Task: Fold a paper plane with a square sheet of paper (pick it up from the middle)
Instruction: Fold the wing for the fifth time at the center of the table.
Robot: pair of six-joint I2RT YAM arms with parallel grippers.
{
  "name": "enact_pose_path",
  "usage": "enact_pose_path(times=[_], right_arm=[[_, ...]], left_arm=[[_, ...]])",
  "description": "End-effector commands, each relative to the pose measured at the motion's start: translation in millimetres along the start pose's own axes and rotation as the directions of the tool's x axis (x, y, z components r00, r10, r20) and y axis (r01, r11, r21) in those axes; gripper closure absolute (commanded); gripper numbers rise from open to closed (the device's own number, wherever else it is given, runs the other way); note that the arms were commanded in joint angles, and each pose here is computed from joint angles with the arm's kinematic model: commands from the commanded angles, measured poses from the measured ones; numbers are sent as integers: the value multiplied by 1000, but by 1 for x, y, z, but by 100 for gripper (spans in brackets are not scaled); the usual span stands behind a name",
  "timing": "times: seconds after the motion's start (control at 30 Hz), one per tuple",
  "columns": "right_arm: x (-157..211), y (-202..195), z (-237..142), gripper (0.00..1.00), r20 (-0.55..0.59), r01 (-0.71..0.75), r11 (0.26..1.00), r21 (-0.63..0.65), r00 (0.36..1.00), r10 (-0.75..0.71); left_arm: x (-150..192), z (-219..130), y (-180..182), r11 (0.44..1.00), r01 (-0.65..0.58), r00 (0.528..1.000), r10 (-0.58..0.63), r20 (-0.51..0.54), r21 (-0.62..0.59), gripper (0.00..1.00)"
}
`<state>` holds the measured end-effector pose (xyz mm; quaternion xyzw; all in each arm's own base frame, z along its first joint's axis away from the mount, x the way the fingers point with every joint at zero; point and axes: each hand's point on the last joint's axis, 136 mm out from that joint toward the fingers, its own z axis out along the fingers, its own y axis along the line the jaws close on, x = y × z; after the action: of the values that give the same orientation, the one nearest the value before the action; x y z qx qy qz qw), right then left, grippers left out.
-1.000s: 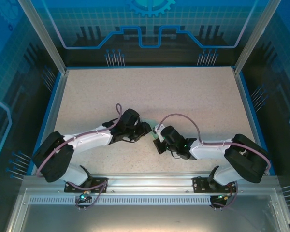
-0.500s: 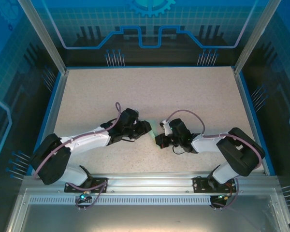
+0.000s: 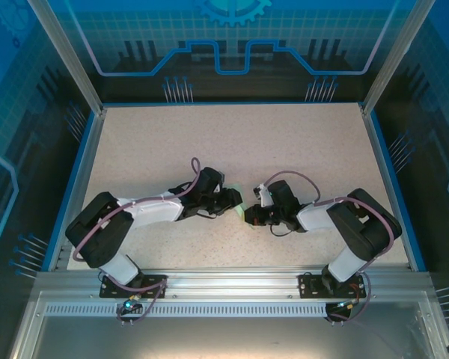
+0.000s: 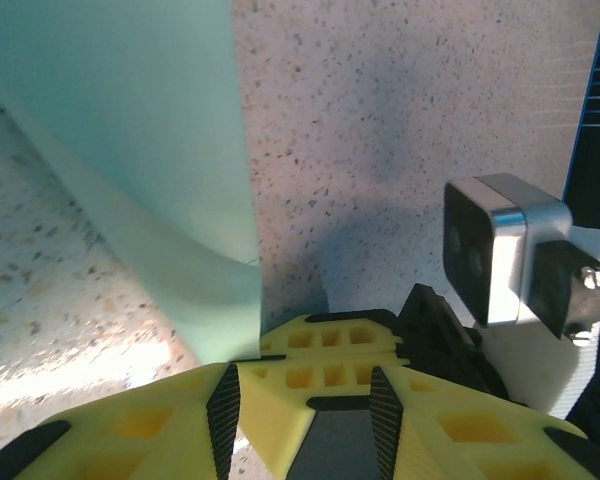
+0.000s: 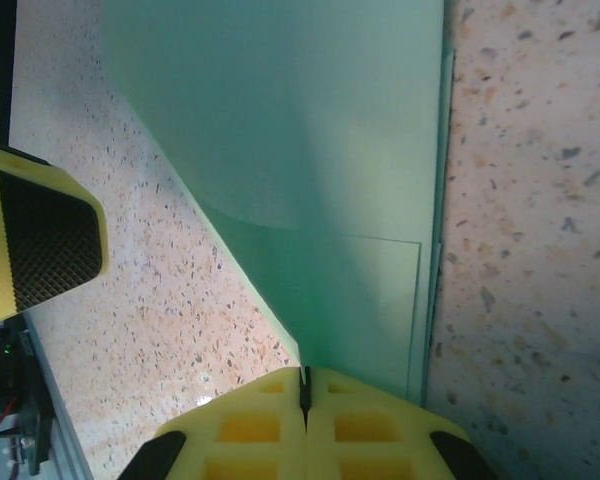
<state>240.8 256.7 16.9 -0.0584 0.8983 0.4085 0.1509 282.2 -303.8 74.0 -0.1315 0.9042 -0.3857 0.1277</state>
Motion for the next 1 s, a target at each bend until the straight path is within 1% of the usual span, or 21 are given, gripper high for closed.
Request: enact_pose_path(times=[0.0, 0.2, 0.33, 0.73, 0.97], right_arm=[[-2, 3, -2, 100, -9, -46, 998, -47, 999, 46], [-10, 13, -12, 100, 10, -36, 997, -68, 999, 37], [-14, 20, -16, 99, 16, -28, 997, -76, 999, 29], [-17, 18, -14, 98, -6, -47, 996, -78, 999, 47], [-15, 17, -15, 96, -4, -45, 997, -67, 999, 45]], left_arm=[[-5, 4, -20, 997, -51, 999, 51, -6, 58, 57], [-5, 0, -23, 995, -67, 998, 67, 3, 73, 56], [-4, 1, -21, 995, -79, 997, 79, -2, 62, 55], [-8, 19, -19, 992, -115, 993, 116, -14, 51, 54], [-7, 34, -5, 995, -97, 995, 97, -38, 14, 58]])
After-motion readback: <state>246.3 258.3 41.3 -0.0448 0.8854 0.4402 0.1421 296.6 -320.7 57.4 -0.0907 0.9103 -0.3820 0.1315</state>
